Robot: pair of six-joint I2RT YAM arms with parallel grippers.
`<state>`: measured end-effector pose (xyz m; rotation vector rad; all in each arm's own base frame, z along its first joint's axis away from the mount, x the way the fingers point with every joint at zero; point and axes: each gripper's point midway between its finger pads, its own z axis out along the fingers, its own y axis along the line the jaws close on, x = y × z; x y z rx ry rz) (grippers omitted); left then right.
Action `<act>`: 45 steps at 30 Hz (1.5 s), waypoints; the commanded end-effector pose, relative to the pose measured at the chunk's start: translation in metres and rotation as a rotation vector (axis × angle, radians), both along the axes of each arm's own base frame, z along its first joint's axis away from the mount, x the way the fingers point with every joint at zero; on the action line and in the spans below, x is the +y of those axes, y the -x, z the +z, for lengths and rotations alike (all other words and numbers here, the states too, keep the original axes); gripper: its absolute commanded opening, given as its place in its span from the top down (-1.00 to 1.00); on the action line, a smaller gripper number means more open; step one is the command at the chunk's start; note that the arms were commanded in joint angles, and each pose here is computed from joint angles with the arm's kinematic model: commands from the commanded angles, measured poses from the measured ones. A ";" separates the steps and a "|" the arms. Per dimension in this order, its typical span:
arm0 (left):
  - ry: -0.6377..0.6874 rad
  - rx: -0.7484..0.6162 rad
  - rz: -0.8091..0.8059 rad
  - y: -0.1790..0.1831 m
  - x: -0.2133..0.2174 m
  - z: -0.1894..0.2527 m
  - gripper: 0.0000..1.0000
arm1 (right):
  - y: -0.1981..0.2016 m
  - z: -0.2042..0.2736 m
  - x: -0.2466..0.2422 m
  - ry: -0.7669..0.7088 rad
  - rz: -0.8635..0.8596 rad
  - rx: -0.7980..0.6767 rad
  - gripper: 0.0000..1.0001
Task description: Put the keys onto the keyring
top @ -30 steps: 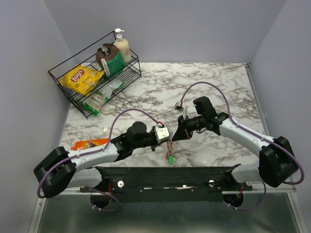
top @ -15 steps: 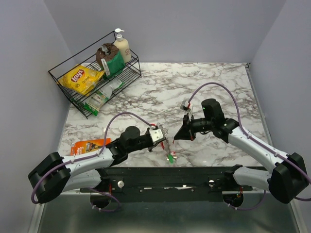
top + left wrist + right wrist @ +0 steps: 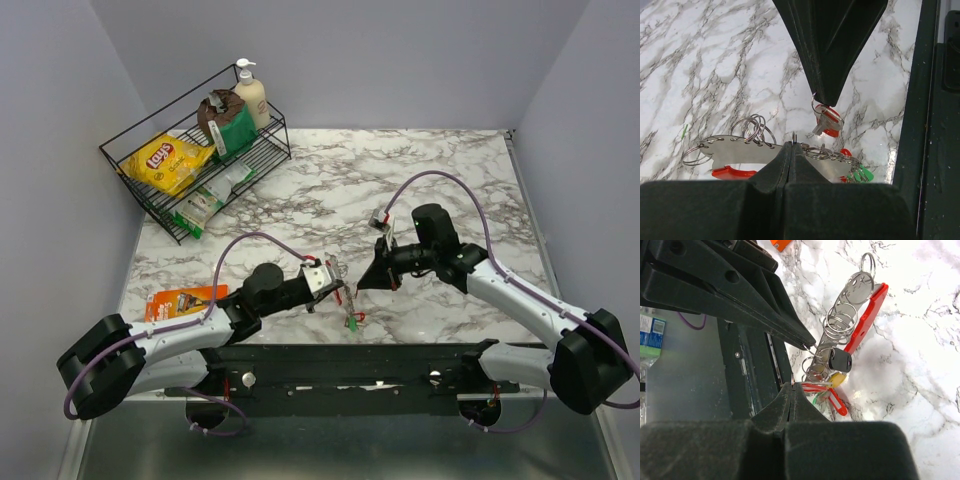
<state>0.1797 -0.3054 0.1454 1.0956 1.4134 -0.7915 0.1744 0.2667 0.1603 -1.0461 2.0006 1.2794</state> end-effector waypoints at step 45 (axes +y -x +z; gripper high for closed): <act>0.324 -0.232 -0.102 0.027 0.005 0.058 1.00 | 0.009 0.020 0.021 -0.167 0.177 -0.014 0.99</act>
